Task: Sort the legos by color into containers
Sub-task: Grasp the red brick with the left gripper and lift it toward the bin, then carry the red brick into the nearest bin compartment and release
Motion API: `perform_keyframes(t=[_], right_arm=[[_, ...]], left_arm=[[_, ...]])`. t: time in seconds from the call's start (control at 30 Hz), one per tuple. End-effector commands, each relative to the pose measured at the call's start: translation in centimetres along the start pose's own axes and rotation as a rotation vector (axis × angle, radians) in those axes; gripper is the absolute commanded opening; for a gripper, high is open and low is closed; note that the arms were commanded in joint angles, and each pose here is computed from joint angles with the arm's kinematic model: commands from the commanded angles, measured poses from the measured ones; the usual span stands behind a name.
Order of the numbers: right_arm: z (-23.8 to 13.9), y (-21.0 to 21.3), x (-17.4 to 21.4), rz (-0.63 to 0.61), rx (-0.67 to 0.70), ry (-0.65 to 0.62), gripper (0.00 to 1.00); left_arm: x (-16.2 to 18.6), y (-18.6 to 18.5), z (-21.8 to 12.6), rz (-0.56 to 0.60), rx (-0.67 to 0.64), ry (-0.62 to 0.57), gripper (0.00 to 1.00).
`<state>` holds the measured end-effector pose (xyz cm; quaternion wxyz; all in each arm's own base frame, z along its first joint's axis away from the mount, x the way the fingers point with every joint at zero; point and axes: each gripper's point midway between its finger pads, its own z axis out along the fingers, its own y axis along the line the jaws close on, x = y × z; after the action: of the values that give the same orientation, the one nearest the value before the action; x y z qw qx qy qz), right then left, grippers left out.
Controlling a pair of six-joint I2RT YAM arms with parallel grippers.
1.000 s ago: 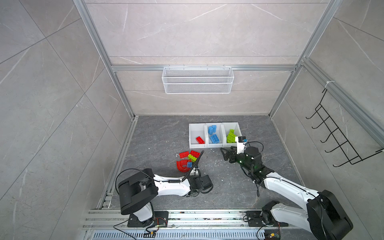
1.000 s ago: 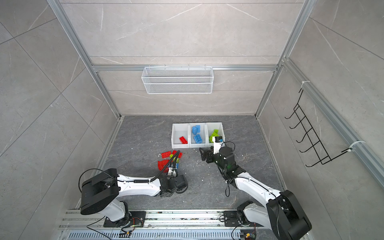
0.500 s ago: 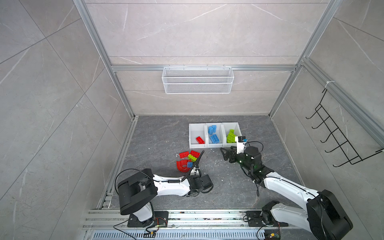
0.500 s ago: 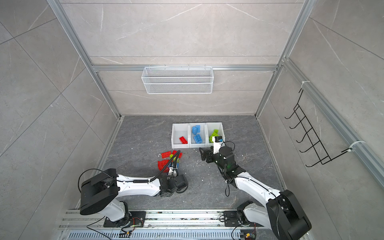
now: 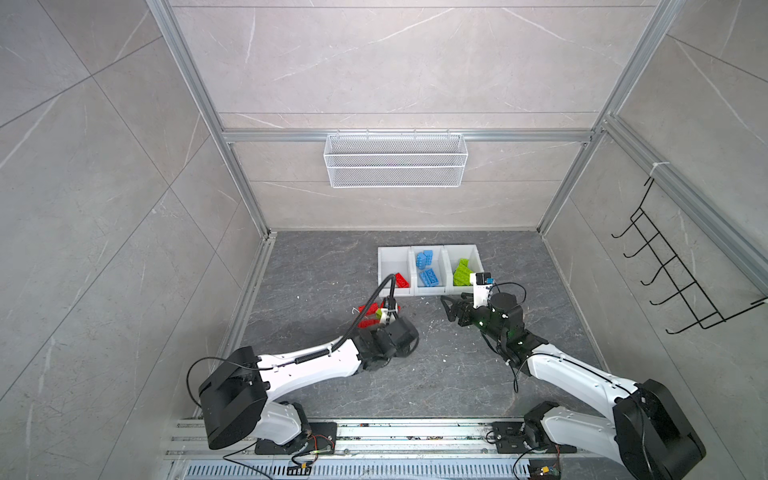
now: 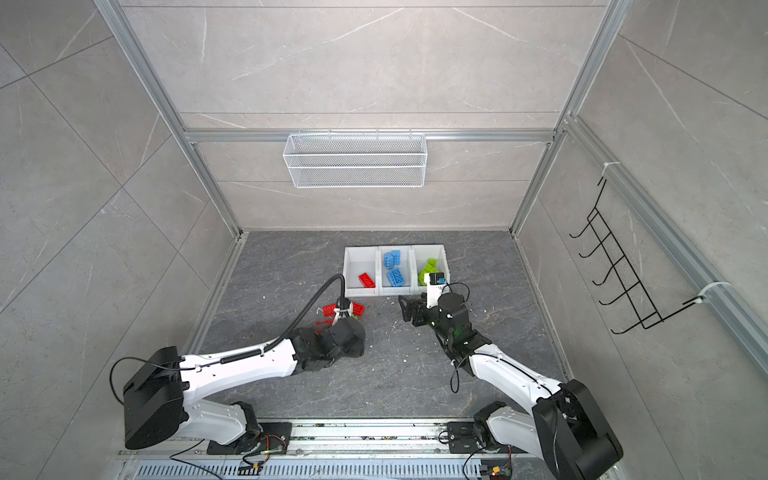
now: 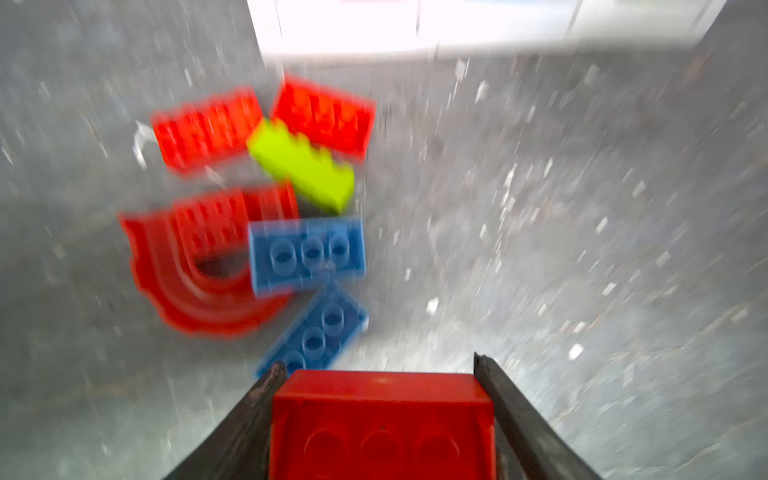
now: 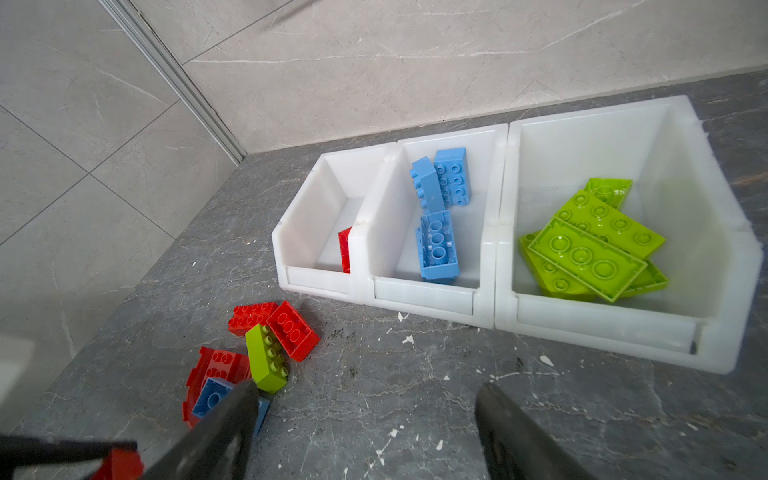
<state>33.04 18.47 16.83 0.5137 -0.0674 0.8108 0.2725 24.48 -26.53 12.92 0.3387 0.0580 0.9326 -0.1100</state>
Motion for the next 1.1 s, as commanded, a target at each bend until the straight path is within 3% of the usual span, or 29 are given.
perform_keyframes(t=[0.0,0.13,0.23,0.37,0.67,0.73,0.9,1.07], right_arm=[[0.1,0.6,-1.2,-0.014,-0.016,-0.019,0.84],[0.4,0.5,-1.0,-0.004,-0.015,-0.015,0.84],[0.6,0.8,-0.9,0.012,-0.034,-0.007,0.84],[0.6,0.8,-0.8,0.013,-0.034,-0.006,0.84],[0.9,0.9,-0.7,0.010,-0.044,0.002,0.84],[0.8,1.2,-0.8,0.007,-0.054,0.003,0.84],[0.6,1.2,-1.0,0.004,-0.053,-0.004,0.84],[0.9,1.2,-0.6,0.006,-0.057,0.012,0.84]], left_arm=[[-6.0,-0.6,-1.9,0.121,0.037,-0.095,0.45],[-11.4,-0.4,-0.4,0.139,0.062,-0.141,0.45],[-14.4,0.0,2.7,0.219,0.027,-0.167,0.45],[-17.2,0.1,6.8,0.264,0.000,-0.106,0.40],[-18.1,0.6,13.1,0.242,-0.012,0.024,0.41],[-17.8,0.9,13.9,0.237,-0.020,0.036,0.47],[-18.7,1.9,13.9,0.227,-0.060,0.015,0.79],[-19.9,2.0,11.5,0.234,-0.054,-0.021,0.85]])
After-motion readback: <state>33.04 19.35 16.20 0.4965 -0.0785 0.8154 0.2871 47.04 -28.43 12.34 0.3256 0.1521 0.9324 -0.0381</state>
